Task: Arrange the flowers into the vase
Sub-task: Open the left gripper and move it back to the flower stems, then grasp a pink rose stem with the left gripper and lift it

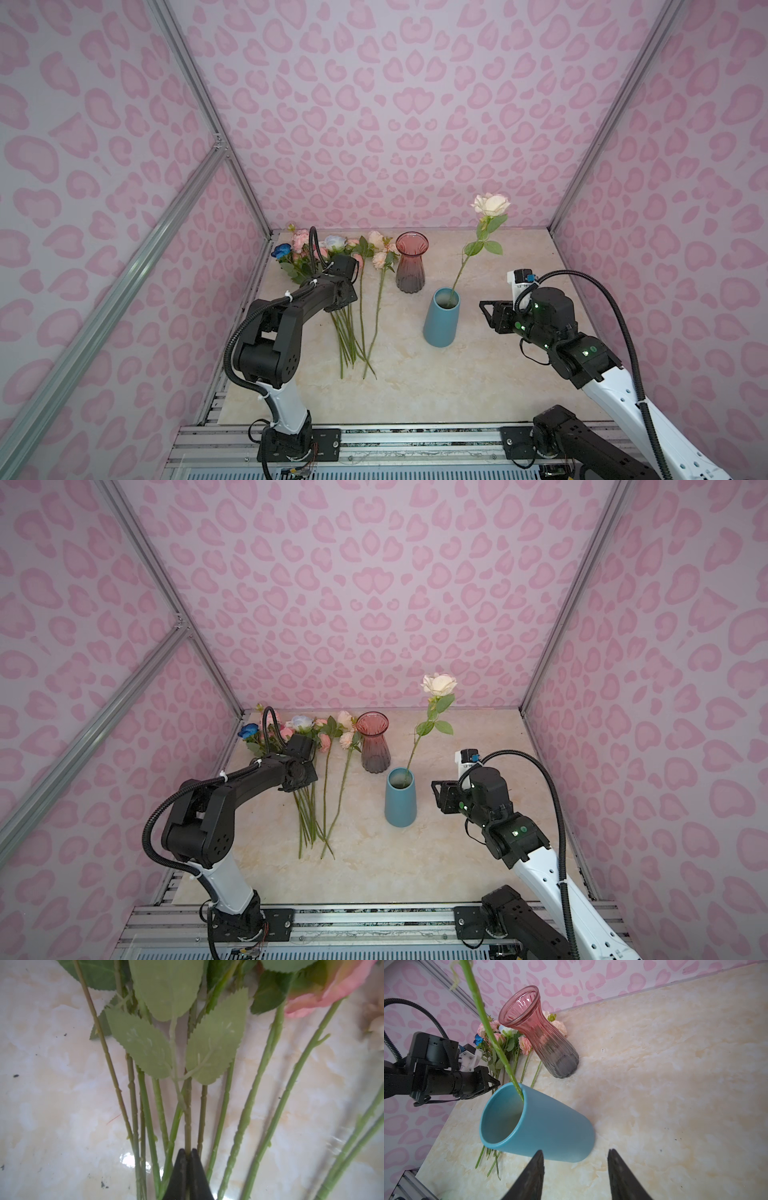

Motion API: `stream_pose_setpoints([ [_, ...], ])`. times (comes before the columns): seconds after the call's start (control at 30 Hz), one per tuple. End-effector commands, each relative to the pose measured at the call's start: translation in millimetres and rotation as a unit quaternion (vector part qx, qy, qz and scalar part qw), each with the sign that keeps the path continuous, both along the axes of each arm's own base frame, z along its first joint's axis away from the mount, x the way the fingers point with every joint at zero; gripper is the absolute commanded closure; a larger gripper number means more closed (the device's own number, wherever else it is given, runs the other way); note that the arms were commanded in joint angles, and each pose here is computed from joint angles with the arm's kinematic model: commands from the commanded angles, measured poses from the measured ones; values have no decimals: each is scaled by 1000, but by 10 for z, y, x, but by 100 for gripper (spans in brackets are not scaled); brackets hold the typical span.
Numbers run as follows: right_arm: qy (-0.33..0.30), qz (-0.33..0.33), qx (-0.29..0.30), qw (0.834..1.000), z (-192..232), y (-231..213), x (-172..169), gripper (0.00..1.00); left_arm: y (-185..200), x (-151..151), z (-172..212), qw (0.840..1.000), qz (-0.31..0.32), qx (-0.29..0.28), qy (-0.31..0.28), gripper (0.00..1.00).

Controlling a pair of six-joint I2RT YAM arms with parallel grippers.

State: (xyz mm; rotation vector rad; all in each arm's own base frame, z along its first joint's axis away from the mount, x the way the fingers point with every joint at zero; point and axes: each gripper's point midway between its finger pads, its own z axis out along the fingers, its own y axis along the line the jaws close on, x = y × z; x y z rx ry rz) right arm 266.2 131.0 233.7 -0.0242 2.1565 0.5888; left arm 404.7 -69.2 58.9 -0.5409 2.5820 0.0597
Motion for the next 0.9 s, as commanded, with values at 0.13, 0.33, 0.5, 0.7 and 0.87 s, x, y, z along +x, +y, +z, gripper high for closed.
stream_pose_setpoints([
  [0.13, -10, -2, 10, 1000, 96, 7, 14, 50, -195, 53, 635, 995, -29, -60, -73, 97],
  [0.33, -14, 0, 17, 1000, 157, 21, 10, 50, -398, -65, 1505, 974, -86, -119, -169, 97],
  [0.5, -19, -2, 23, 1000, 181, 25, 25, 50, -644, -295, 2586, 927, -167, -101, -320, 97],
  [0.7, -14, -11, 34, 999, 104, 12, 8, 46, -1037, -908, 3830, 797, -251, -98, -541, 97],
  [0.87, -21, -16, 49, 998, 124, -3, -27, 44, -1351, -1149, 4437, 709, -298, -138, -624, 97],
])
